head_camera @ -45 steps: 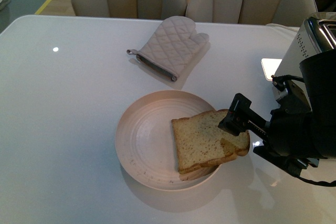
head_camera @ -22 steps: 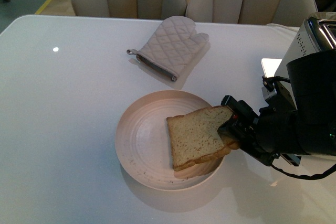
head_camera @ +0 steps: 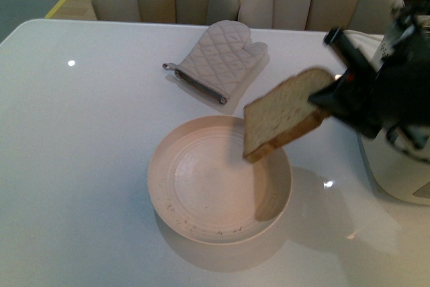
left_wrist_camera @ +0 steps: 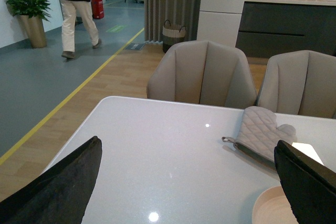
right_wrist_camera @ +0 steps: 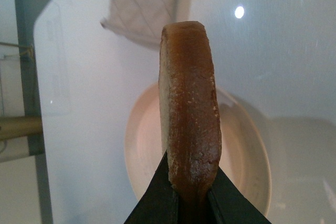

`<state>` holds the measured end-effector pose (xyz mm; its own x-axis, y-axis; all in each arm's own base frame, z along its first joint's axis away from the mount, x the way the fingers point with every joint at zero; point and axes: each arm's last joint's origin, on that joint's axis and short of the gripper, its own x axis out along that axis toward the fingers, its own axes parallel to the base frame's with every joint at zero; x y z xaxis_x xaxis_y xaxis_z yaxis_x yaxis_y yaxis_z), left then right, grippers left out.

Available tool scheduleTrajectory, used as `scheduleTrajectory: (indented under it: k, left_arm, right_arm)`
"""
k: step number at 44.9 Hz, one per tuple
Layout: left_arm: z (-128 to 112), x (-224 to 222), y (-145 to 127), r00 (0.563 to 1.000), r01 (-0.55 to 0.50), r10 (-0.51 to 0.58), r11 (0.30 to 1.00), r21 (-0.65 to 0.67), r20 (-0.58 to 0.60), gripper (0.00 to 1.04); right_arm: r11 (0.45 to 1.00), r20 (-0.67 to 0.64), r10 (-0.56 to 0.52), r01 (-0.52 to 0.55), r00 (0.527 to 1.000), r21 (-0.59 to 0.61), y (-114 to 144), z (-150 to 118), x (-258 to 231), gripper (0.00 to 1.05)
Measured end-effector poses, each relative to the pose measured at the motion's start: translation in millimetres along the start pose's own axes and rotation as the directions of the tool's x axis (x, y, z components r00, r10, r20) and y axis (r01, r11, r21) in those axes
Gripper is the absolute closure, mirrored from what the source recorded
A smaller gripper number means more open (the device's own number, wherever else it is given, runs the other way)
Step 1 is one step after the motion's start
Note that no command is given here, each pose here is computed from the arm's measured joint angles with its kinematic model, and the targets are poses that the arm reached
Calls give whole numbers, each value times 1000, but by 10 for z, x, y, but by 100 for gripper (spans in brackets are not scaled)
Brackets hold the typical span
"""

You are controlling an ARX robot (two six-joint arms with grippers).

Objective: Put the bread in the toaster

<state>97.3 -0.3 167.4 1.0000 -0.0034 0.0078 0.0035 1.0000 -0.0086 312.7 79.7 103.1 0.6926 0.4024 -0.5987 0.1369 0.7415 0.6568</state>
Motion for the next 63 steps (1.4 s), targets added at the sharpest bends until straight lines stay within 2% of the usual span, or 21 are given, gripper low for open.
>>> scheduleTrajectory:
  k: [5, 11, 16, 19, 32, 37, 56, 63]
  left_arm:
    - [0, 0, 0, 1000, 0, 0, 1000, 0, 0, 7]
    - [0, 0, 0, 1000, 0, 0, 1000, 0, 0, 7]
    - [0, 0, 0, 1000, 0, 0, 1000, 0, 0, 7]
    - [0, 0, 0, 1000, 0, 0, 1000, 0, 0, 7]
    - [0, 0, 0, 1000, 0, 0, 1000, 0, 0, 7]
    - [0, 0, 0, 1000, 0, 0, 1000, 0, 0, 7]
    - [0, 0, 0, 1000, 0, 0, 1000, 0, 0, 7]
    - [0, 0, 0, 1000, 0, 0, 1000, 0, 0, 7]
  right_arm:
    - [992, 185, 17, 7, 983, -129, 340, 448, -455, 101]
    - [960, 393, 14, 97, 920, -262, 634, 895, -1024, 101]
    - [923, 501, -2, 195, 865, -331, 742, 1103, -1353, 101]
    - [882, 542, -13, 265, 840, -390, 752, 1206, -1499, 101]
    - [732, 573, -141, 475, 807, -489, 508, 1308, -1466, 101]
    - [701, 571, -179, 511, 801, -498, 443, 1315, -1465, 101]
    - [696, 497, -305, 546, 813, -466, 167, 1186, -1289, 101]
    - [700, 486, -315, 546, 815, -461, 150, 1155, -1253, 101]
